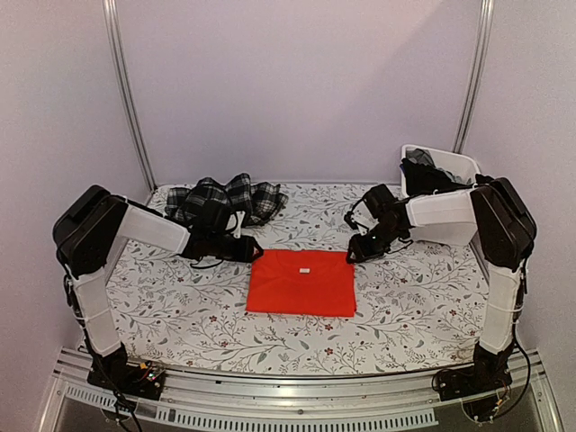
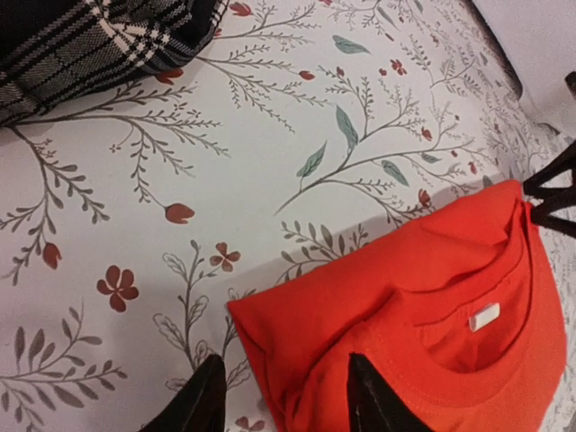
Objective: Fold and stack the mixed laundry pile
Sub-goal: Adjust the square-folded T-shirt at the center of the board.
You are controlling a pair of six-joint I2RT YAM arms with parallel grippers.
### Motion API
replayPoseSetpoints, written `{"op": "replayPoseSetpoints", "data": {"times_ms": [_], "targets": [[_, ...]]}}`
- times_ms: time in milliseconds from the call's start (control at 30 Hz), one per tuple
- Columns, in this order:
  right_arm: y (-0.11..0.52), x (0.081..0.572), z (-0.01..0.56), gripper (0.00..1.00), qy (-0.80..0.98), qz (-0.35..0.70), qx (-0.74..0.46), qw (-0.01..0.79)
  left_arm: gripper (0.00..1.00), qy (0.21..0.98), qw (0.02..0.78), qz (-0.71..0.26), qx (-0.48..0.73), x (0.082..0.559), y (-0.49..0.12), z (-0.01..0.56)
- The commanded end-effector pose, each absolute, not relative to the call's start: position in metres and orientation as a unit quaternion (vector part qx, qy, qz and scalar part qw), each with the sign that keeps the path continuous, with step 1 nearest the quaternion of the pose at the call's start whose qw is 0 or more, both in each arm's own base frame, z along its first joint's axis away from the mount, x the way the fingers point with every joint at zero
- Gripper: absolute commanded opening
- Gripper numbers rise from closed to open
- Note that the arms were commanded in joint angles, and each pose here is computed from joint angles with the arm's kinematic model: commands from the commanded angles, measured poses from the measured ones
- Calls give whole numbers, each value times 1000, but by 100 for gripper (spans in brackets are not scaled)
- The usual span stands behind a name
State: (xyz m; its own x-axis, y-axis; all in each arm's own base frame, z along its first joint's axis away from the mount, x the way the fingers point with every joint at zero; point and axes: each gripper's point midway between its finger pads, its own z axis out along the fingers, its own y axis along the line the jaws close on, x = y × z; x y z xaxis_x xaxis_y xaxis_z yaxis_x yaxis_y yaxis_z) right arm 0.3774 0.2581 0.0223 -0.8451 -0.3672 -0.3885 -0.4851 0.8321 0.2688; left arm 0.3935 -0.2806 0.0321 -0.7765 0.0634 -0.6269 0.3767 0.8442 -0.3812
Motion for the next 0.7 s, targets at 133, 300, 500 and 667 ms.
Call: {"op": "replayPoseSetpoints", "data": {"times_ms": [133, 300, 500, 667], "targets": [[284, 383, 122, 65, 906, 166, -258, 292, 75, 886, 375, -263, 66, 380, -236, 104], [344, 330, 156, 66, 858, 195, -346, 324, 95, 875, 386, -291, 23, 363, -211, 128], [413, 268, 140, 59, 814, 197, -449, 313, 100, 881, 367, -294, -46, 348, -179, 126], [466, 231, 114, 48, 791, 193, -507, 284, 100, 880, 349, -311, -82, 335, -162, 117]]}}
